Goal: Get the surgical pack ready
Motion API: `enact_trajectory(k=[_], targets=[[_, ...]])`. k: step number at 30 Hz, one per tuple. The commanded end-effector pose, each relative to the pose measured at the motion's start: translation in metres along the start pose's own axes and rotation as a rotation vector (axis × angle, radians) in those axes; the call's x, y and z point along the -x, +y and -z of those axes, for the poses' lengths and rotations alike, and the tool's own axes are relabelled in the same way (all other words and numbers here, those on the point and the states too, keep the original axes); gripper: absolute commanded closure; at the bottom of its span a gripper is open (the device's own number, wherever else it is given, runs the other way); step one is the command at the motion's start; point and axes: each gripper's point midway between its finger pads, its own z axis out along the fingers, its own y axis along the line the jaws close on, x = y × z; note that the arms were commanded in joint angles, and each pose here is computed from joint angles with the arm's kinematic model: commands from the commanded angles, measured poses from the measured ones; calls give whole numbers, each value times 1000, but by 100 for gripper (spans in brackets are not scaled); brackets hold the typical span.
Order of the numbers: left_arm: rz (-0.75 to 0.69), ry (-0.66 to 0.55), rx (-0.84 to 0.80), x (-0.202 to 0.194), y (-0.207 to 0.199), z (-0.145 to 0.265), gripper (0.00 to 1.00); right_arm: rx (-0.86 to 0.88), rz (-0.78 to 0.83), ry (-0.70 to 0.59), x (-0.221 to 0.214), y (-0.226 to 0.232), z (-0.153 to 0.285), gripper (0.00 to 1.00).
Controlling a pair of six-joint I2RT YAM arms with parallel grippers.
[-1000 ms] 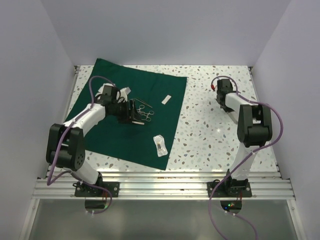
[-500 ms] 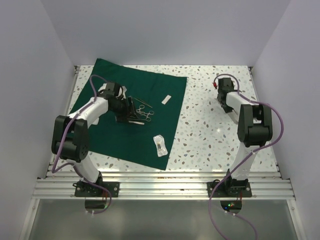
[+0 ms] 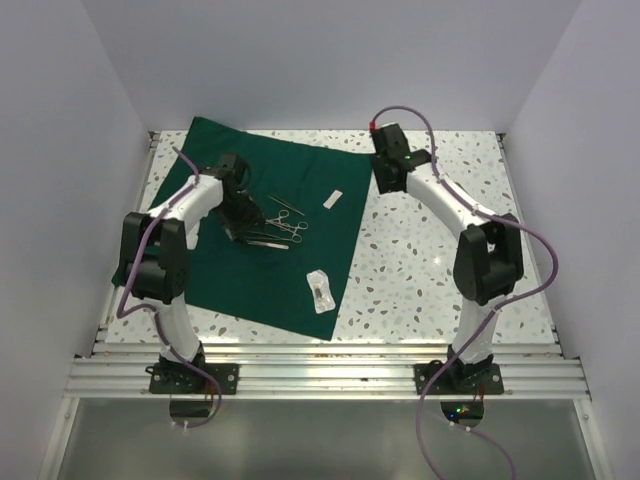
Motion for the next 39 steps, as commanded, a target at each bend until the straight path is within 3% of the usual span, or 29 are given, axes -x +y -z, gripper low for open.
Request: enact_trajectory(k=[1,4,5,7,13,20,24,39], targets=[[130,-50,84,20,8,12,43,168,-76,-29,-1,39,55,54],[146,-62,96,28,8,4,49,265,-98,-56,-14,54,87,54],[125,-52,61,31,-1,2,57,300,-113,-56,-23,58,94,54],[86,-39,21,35,-15,-4,62,323,-113,-42,-34,59,100,55],[34,-113,-75,66,-60,3,54,383,-105,-36,-54,60,116,55],[42,-115,-70,68,-95,-17,44,400,-86,-15,-74,61,116,54],[12,-130,-66,63,-121,-23,44,404,-77,-7,-84,60,116,54],[70,-147,-1,67,-128,-53,51,397,-61,-47,-93,52,124,53]])
